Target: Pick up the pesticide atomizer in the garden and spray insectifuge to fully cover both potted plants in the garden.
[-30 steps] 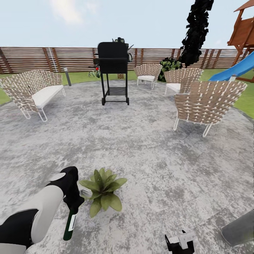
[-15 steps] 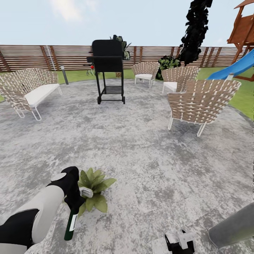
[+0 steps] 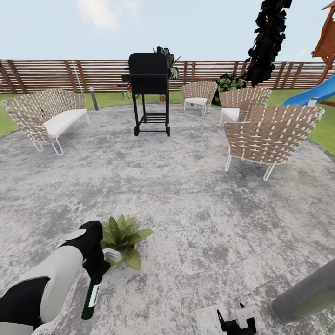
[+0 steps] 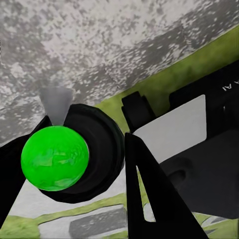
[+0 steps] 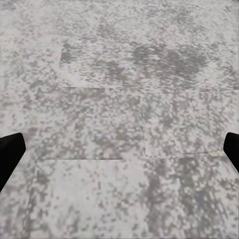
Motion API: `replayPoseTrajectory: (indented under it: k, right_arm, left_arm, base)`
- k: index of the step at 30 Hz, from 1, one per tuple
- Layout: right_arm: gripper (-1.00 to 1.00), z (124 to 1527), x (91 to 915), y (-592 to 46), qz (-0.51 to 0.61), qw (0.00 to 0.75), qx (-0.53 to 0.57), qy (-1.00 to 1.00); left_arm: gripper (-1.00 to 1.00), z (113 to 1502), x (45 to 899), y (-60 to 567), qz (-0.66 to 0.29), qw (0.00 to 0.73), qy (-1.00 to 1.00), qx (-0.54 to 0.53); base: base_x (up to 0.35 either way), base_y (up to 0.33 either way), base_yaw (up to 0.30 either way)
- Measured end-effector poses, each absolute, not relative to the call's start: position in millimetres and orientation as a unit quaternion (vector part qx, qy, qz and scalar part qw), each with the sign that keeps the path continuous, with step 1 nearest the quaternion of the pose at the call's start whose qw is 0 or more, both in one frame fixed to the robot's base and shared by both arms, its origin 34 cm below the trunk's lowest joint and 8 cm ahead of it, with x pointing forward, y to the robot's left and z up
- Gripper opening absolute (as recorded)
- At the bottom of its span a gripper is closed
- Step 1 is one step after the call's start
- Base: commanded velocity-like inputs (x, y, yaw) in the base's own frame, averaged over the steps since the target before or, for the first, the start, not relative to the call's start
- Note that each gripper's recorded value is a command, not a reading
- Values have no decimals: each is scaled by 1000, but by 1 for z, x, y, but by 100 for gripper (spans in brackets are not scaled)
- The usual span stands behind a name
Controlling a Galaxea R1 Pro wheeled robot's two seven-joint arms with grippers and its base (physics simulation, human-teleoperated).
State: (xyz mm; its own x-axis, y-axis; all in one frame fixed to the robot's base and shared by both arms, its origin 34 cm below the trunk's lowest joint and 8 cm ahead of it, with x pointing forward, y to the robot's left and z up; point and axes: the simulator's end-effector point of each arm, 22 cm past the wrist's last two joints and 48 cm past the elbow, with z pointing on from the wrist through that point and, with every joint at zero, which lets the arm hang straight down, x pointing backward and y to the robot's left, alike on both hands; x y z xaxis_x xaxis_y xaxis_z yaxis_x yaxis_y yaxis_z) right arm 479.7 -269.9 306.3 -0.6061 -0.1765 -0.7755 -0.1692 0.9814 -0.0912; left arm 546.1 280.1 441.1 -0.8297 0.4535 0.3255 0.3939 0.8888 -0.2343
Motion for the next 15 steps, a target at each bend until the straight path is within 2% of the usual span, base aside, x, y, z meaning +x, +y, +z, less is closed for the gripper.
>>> replayPoseTrajectory:
  k: [9, 15]
  right_arm:
    - [100, 306, 480, -270, -5, 433, -95, 896]
    - [100, 307, 480, -271, -6, 434, -95, 896]
  left_arm:
    - [-100, 441, 546, 274, 89, 187, -954, -215]
    - [-100, 441, 546, 272, 90, 187, -954, -215]
  base:
    - [10, -2, 14]
    - [96, -114, 0]
